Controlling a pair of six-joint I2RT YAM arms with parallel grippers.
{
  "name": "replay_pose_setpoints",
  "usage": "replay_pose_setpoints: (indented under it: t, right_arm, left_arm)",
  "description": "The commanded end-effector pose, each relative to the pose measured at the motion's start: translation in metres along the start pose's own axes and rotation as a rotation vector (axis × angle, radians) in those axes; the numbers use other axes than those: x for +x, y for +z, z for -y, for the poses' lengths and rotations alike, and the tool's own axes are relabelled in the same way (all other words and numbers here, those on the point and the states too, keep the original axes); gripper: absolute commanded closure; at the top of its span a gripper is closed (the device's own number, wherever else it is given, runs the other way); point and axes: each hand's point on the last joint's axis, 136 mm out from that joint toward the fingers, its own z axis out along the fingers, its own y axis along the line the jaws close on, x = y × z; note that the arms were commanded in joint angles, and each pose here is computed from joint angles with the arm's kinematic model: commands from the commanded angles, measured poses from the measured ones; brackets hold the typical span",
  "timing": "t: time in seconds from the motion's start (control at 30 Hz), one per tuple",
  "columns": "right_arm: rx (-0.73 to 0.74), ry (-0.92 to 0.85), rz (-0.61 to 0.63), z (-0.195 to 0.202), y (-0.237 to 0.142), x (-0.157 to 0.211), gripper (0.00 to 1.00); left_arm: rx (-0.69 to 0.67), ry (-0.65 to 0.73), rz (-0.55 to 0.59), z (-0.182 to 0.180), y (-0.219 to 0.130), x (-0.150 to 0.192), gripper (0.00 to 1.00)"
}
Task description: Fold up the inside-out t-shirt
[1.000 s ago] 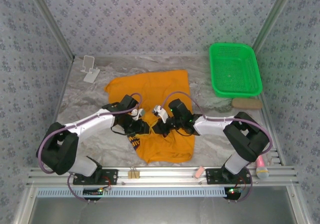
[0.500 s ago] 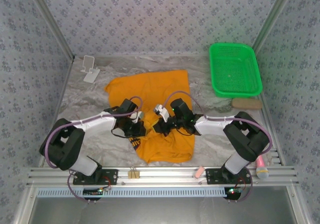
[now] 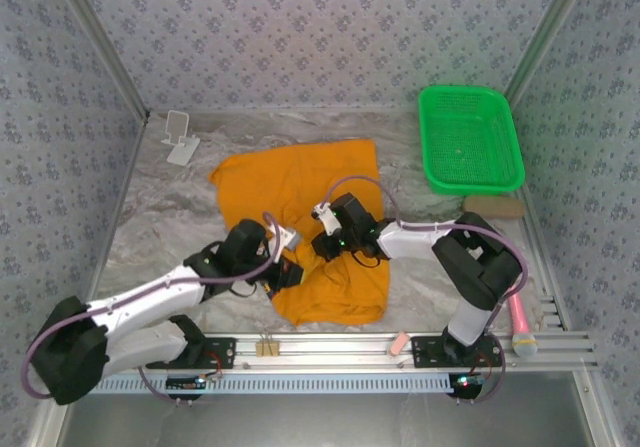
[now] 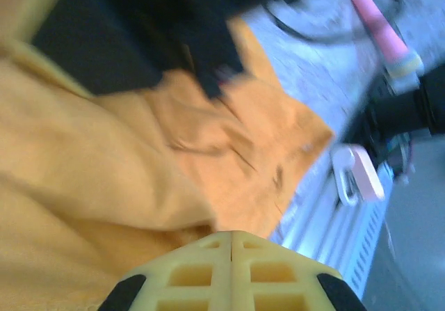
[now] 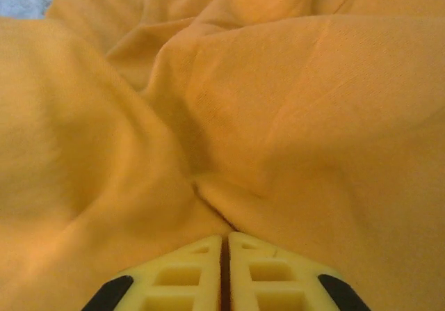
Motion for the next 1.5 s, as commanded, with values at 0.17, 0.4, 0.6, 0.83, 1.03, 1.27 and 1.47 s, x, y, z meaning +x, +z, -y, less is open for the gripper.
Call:
replay_pose_setpoints:
  t: [0.17, 0.4, 0.6, 0.83, 1.03, 1.27, 1.47]
  right_arm:
    - [-0.027, -0.192, 0.136, -0.013, -0.038, -0.02, 0.65]
    - [0.012, -0.426, 0.116, -0.029, -0.053, -0.023, 0.6]
    - [-0.123, -0.546, 0.038, -0.087, -0.047, 0.01, 0.56]
    - [0.076, -0.524, 0.003, -0.095, -0.038, 0.034, 0.51]
    - [0.258, -0.419, 0.03, -0.071, -0.03, 0.036, 0.94]
    - [0.13, -0.439, 0.165, -0.097, -0.051, 0.019, 1.0]
    - [-0.051, -0.582, 0.215, -0.13, -0.078, 0.02, 1.0]
  left_arm:
    - [-0.112, 0.159, 0.092, 0.006, -0.024, -0.021, 0.34]
    - [-0.399, -0.405, 0.143, -0.074, -0.07, -0.039, 0.22]
    - [-0.6, -0.64, 0.068, -0.131, -0.087, -0.018, 0.26]
    - [-0.524, -0.705, -0.003, -0.143, -0.059, -0.015, 0.36]
    - [-0.47, -0.727, -0.037, -0.156, -0.033, -0.021, 0.59]
    - [-0.438, -0.657, -0.028, -0.154, -0.031, -0.048, 0.99]
    - [-0.476, -0.577, 0.027, -0.146, -0.053, -0.083, 1.0]
